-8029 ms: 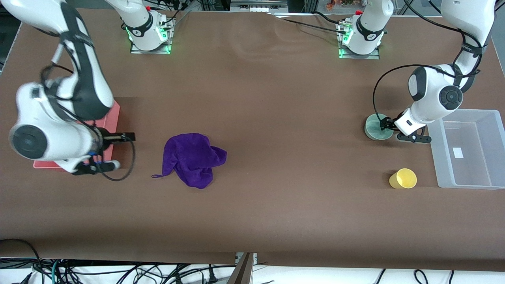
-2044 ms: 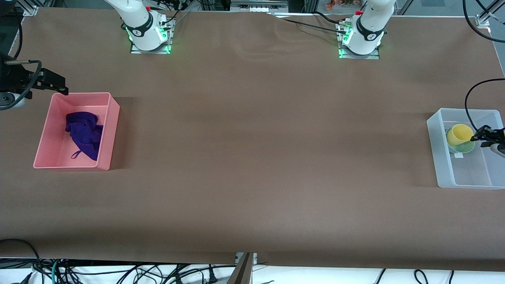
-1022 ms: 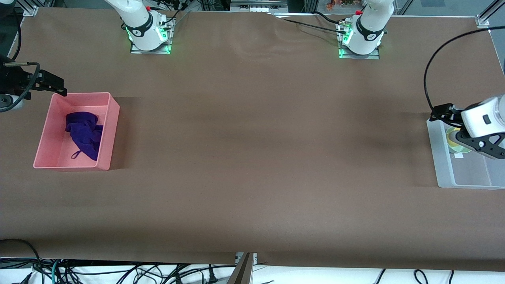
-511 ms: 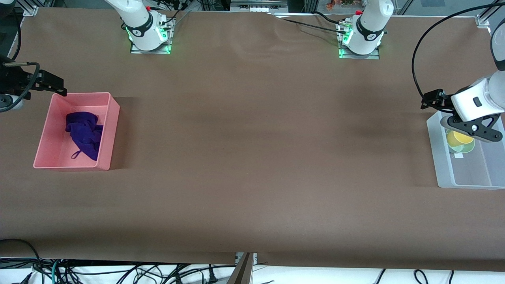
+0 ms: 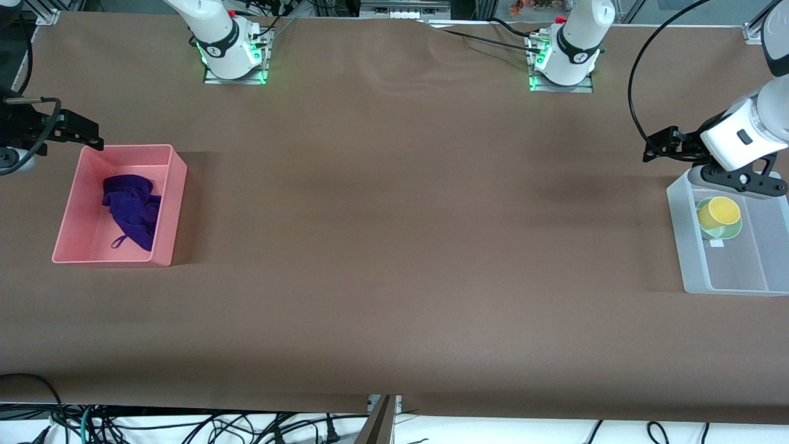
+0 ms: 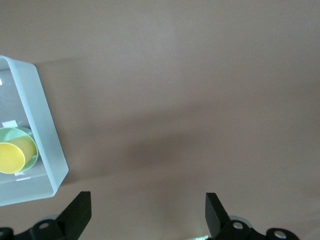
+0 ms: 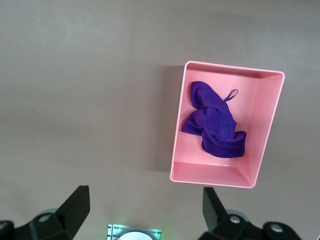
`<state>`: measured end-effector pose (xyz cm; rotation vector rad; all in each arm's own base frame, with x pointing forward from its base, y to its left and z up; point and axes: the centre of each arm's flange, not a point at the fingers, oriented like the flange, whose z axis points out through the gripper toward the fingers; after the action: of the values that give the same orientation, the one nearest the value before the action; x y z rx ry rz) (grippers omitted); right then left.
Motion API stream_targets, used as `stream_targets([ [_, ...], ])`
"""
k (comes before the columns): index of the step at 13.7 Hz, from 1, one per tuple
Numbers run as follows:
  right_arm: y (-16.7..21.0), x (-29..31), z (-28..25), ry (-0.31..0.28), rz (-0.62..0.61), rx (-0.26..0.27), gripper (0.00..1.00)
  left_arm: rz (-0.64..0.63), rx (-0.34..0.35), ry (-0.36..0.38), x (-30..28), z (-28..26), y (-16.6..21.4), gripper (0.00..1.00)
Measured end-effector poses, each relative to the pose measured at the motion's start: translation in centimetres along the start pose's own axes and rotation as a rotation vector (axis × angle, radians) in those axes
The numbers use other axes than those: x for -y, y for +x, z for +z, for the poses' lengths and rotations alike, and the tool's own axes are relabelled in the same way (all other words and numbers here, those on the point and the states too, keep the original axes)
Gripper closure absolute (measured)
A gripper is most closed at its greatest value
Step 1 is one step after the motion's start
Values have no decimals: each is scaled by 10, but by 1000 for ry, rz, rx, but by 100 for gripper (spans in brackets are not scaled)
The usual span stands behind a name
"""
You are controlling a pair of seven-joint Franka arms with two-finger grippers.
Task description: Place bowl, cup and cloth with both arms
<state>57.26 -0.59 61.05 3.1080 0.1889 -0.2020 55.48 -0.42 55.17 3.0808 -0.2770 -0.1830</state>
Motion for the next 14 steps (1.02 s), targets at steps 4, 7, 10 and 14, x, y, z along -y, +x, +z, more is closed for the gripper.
stream_targets([
  [4, 0, 0, 0, 0, 0, 0, 0, -31, -64, 10, -13, -8, -23, 0],
  [7, 0, 0, 0, 0, 0, 0, 0, -52, -71, 17, -30, -8, -22, 0],
  [10, 0, 0, 0, 0, 1, 0, 0, -58, -70, 17, -27, -6, -22, 0],
  [14, 0, 0, 0, 0, 1, 0, 0, -68, -81, 19, -22, -6, -19, 0],
])
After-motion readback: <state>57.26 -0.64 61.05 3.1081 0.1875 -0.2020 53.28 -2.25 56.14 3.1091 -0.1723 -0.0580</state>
